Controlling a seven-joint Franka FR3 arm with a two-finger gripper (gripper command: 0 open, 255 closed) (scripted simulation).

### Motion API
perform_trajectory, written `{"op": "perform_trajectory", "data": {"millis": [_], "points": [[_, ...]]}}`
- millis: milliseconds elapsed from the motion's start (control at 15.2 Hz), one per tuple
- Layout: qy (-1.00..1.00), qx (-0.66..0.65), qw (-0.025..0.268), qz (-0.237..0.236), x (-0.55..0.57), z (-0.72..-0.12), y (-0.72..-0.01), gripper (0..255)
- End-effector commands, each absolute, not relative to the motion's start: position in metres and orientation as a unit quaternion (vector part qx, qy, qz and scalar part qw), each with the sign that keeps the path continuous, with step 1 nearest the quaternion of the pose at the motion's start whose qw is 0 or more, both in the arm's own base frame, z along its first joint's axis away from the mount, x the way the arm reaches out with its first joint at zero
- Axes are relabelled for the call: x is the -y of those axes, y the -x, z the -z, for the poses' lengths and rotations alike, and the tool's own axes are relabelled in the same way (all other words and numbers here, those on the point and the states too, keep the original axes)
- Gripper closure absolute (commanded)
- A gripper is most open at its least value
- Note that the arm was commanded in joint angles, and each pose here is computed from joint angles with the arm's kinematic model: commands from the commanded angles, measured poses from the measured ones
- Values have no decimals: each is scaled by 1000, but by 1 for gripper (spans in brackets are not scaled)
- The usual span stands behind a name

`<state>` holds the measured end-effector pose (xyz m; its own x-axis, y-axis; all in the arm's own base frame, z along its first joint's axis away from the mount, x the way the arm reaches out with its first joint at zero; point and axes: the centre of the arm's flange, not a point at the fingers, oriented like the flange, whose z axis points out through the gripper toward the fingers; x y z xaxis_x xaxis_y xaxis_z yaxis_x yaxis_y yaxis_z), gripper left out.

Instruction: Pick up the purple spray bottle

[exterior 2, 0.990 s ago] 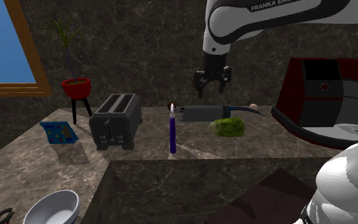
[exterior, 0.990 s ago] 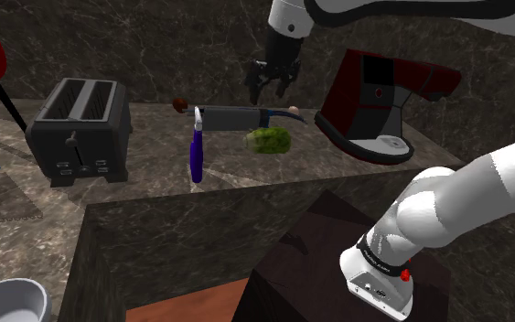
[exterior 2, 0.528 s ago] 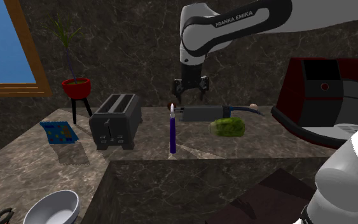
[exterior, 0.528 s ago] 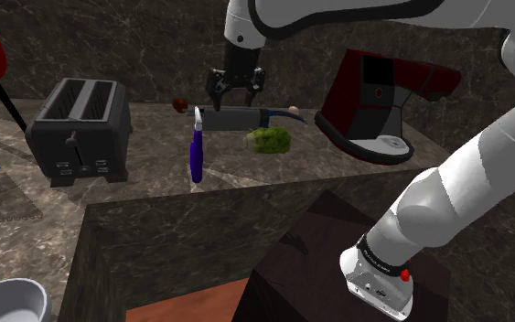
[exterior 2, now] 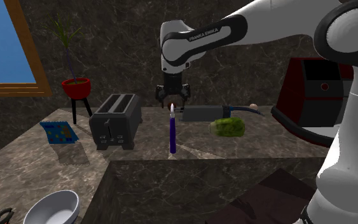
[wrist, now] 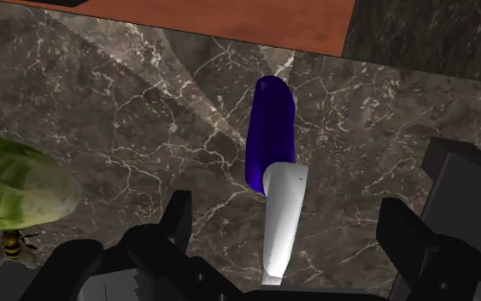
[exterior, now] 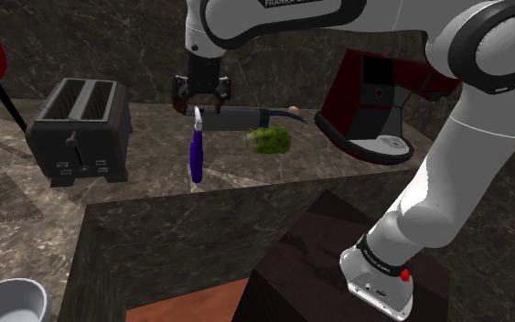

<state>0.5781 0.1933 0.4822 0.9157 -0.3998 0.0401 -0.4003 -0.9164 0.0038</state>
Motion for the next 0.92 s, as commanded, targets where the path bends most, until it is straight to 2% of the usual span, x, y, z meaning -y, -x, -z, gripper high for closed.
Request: {"op": "perform_trajectory", "data": {"millis": [0, 462, 528, 858], "points": [[-978, 209, 5, -19, -195, -472, -583, 0], [-978, 209, 5, -19, -195, -442, -583, 0], [-978, 209, 5, -19, -194, -443, -583, 255], [-978, 209, 5, -19, -195, -443, -583, 255]]}}
